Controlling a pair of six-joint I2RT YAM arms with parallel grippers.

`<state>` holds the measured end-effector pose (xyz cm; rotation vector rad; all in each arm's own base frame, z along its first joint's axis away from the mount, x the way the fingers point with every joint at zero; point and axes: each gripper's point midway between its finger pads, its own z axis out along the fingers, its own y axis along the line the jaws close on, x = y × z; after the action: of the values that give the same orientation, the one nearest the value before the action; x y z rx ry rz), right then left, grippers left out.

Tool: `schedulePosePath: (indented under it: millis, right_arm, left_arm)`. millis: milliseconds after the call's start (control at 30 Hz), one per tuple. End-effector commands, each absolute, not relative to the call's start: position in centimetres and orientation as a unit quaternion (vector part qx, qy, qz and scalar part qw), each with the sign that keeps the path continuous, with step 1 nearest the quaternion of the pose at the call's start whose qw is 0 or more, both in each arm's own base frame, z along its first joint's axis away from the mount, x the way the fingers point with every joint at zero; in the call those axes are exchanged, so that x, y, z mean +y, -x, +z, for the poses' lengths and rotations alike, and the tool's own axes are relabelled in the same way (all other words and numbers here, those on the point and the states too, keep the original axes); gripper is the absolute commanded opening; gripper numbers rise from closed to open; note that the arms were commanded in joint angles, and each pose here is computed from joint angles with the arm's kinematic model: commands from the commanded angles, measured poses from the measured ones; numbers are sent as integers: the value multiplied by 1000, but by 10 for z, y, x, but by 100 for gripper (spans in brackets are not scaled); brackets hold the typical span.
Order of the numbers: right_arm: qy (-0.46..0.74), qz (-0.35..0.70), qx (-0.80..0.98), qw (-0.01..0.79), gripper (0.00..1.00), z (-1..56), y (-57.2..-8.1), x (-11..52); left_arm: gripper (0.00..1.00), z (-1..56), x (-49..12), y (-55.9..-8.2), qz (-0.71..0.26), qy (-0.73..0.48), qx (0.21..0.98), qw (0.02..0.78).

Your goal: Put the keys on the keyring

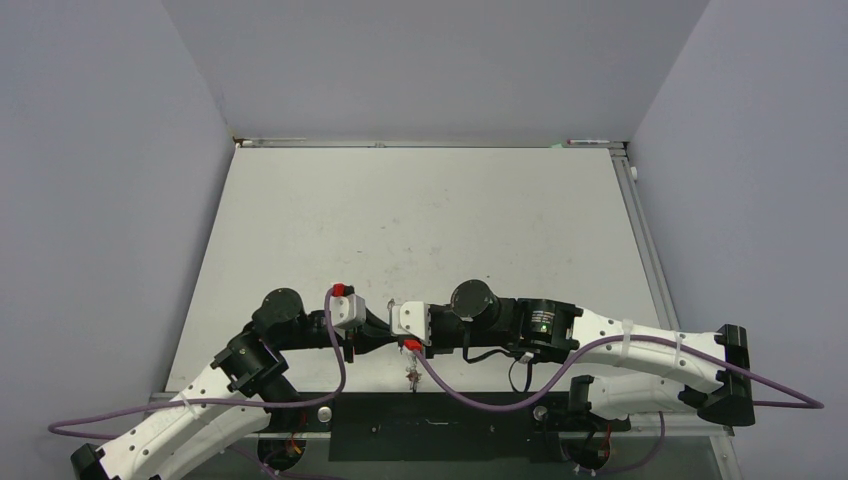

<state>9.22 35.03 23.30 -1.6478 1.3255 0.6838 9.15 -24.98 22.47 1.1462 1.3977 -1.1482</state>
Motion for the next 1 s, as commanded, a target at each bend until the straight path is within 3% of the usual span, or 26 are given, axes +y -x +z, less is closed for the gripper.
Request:
schedulePosePath:
  millis: [0,267,833,967]
  right_arm:
    - [656,265,532,465,24,245,-99,352]
    - [664,260,533,456,20,239,-98,352]
    - [660,280,515,469,27,251,-93,353]
    - [663,280,515,466,22,249,-93,354]
  left_arm:
    - [0,261,-251,-90,-475,-473,531,518]
    - [0,261,-250,-90,-475,-473,530,519]
    - [0,259,-250,-90,-475,-472,533,517]
    - [0,260,-250,-90,-475,-472,532,517]
